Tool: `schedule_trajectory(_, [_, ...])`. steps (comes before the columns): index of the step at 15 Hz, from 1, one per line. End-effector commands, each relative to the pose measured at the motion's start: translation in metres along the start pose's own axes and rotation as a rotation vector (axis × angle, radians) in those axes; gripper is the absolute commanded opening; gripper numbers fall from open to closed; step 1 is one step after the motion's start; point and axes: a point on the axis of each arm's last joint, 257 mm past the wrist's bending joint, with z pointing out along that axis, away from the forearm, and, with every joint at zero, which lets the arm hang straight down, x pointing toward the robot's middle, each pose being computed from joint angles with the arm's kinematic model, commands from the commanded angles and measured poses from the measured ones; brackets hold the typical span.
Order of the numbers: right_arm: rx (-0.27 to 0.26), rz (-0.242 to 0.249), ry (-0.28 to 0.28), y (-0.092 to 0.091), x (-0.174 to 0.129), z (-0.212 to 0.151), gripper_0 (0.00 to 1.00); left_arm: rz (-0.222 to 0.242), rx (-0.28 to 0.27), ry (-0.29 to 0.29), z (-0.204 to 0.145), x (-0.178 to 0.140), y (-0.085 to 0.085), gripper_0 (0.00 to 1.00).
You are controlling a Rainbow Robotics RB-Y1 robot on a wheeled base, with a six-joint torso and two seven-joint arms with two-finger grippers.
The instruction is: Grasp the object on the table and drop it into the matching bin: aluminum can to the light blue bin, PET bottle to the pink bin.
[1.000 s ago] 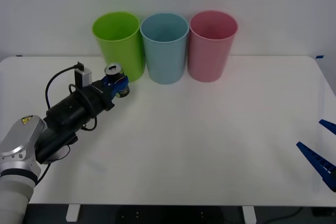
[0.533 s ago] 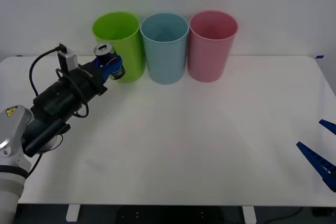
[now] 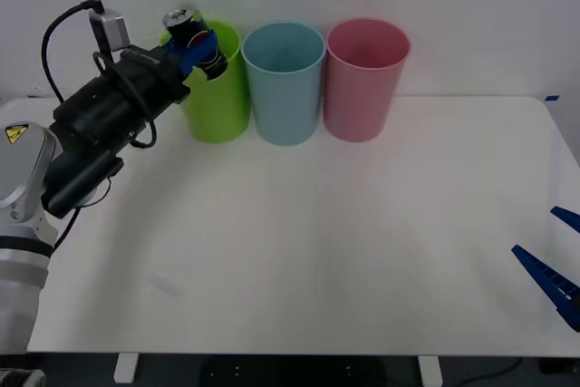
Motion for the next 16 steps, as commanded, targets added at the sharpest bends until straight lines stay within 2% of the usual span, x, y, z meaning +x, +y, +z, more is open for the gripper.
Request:
schedule_trajectory(1, [0.000,0.000,0.000,0.000,0.000,0.000,1.00,-0.026,-0.017,0.000,0.020,-0.014,0.000,0.00])
schedule_trajectory(5, [0.000,0.000,0.000,0.000,0.000,0.000,1.00,-0.042,-0.032,0.032,0.061,-0.011,0.005,0.01])
schedule_trajectory(11, [0.000,0.000,0.000,0.000,0.000,0.000,1.00,-0.023,-0.055,0.118,0.116,0.006,0.010,0.00])
schedule_trajectory(16, [0.000,0.000,0.000,0.000,0.000,0.000,1.00,-0.006,-0.122,0.146,0.154,0.019,0.007,0.00])
